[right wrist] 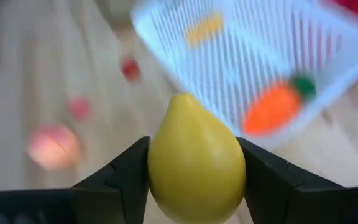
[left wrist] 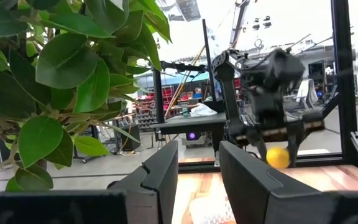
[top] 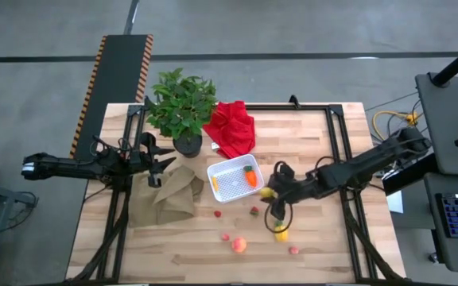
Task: Pick and placing Produce into tupperware
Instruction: Put the yellow lemon into the bin
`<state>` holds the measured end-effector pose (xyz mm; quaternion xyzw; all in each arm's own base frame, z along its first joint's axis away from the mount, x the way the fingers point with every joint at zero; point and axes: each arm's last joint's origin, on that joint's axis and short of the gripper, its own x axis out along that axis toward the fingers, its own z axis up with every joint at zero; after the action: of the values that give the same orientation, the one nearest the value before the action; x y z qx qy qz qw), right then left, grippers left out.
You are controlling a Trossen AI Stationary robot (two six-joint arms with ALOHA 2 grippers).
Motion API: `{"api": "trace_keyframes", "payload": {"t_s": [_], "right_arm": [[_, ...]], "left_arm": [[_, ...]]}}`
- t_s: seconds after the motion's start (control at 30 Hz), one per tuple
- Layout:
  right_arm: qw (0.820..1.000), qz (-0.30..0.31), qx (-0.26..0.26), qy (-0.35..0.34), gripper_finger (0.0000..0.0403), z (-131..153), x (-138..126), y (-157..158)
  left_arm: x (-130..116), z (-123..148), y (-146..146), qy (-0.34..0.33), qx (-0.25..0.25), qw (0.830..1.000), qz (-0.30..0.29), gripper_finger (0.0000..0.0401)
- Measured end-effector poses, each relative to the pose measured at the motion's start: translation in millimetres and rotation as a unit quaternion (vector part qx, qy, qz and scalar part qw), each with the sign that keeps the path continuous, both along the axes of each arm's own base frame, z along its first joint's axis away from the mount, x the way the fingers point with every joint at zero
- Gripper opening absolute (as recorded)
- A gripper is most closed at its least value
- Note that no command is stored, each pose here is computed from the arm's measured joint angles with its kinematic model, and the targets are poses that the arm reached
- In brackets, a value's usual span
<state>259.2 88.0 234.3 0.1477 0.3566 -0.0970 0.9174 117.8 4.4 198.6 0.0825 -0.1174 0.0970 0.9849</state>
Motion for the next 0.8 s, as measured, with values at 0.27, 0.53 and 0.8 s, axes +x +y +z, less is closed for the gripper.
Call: {"api": "trace_keyframes", "payload": {"t_s": [0.27, 0.53, 0.8], "right_arm": [[0.996, -0.030, -0.013, -0.079, 0.0194, -3, 26, -18], [0.995, -0.082, -0.020, -0.053, 0.0194, -22, 65, -51], [0.993, -0.110, -0.019, 0.031, 0.0194, -38, 105, -80]], "left_arm": [[0, 1, 0, -0.003, 0.000, 1.000, 0.002, 0.0105], [0, 0, 0, -0.002, 0.000, 1.000, 0.002, 0.0105], [0, 0, 0, 0.000, 0.000, 1.000, 0.001, 0.0105]]}}
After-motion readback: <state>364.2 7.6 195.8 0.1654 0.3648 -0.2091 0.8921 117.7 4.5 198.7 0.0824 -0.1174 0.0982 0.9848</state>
